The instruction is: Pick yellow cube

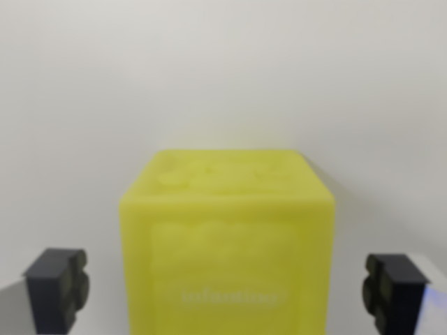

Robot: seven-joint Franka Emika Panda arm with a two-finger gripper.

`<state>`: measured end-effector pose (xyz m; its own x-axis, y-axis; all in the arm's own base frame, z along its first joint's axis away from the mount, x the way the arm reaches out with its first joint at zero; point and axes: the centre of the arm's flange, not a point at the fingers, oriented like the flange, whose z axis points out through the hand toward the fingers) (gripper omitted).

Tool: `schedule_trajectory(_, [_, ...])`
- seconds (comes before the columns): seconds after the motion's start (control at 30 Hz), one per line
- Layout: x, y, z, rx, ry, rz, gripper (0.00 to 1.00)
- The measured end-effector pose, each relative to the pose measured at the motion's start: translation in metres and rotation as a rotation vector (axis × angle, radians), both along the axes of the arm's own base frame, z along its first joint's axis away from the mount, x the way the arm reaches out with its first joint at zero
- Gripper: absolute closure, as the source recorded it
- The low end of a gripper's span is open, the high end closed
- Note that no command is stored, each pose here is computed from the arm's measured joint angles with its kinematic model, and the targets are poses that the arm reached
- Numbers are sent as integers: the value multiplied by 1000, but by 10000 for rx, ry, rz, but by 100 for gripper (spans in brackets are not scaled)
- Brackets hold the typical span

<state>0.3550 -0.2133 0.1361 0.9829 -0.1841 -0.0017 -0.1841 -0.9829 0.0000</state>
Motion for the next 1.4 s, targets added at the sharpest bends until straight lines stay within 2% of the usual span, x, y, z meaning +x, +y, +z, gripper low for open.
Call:
schedule_trajectory(0.57, [0, 0, -21, 4, -6, 24, 0])
schedule_trajectory(0.6, [0, 0, -21, 3, -7, 26, 100])
schedule_trajectory(1.4, [0, 0, 13, 3, -9, 14, 100])
